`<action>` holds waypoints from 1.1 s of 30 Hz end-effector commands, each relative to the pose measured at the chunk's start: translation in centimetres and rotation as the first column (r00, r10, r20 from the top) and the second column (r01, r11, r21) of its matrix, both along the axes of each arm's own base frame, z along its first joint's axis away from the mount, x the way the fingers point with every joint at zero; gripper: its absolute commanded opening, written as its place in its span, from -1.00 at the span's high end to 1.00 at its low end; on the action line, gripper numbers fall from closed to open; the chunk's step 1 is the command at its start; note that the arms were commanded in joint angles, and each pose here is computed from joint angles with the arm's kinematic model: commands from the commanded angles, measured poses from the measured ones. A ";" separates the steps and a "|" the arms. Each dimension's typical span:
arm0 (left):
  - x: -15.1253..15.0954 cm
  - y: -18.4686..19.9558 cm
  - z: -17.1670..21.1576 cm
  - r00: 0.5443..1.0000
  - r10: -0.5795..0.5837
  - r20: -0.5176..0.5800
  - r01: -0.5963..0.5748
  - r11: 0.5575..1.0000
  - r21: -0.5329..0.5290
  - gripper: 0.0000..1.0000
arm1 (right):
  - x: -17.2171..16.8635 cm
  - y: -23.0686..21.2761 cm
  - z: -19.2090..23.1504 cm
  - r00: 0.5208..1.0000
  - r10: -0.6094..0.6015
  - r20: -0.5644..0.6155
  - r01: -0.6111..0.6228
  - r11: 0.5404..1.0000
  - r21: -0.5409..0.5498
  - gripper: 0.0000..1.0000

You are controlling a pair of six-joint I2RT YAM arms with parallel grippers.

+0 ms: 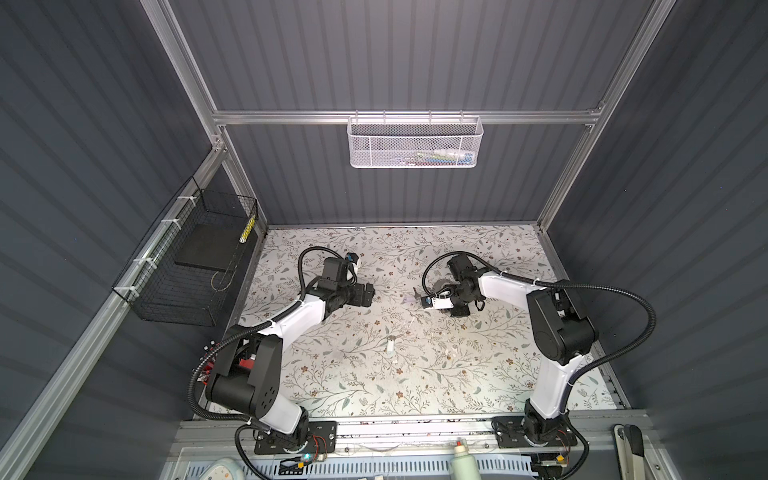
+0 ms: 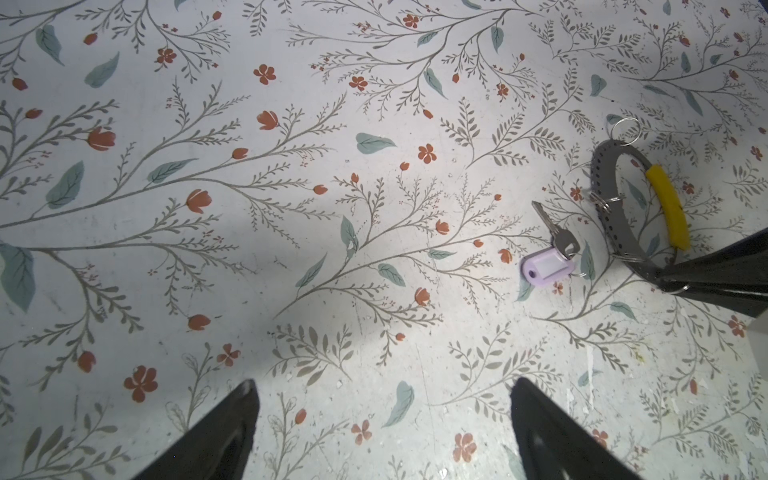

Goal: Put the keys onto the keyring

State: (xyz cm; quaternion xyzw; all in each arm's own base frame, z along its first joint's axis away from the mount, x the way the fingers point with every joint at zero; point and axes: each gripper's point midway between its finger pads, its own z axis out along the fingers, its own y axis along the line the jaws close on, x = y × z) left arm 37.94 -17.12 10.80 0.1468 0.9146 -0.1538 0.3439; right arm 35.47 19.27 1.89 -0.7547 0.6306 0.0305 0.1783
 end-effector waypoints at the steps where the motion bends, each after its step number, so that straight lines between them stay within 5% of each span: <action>1: -0.1 -0.6 0.4 0.999 -0.032 0.004 0.032 0.999 -0.004 -0.90 | -0.3 0.1 0.9 1.000 -0.010 0.010 0.010 1.000 0.008 0.80; 15: -0.3 -1.1 2.1 0.998 -0.049 0.039 0.050 0.998 -0.035 -0.90 | -0.8 1.5 4.7 0.999 -0.033 0.025 0.031 0.997 0.077 0.96; 21: -1.6 -3.4 5.2 0.978 -0.153 0.140 0.166 0.982 -0.085 -0.86 | -1.0 2.6 8.8 0.996 -0.082 0.044 0.073 0.981 0.178 0.99; 26: -3.8 -5.9 8.3 0.921 -0.264 0.287 0.301 0.949 -0.090 -0.79 | -1.9 4.0 12.3 0.993 -0.098 0.059 0.074 0.947 0.311 1.00; 29: -5.3 -7.5 9.9 0.863 -0.347 0.368 0.403 0.911 -0.085 -0.58 | -2.2 4.5 14.1 0.991 -0.125 0.054 0.097 0.923 0.373 1.00; 33: -8.4 -10.1 11.1 0.731 -0.507 0.456 0.574 0.819 -0.010 -0.42 | -3.3 5.7 17.2 0.991 -0.136 0.020 0.110 0.868 0.484 1.00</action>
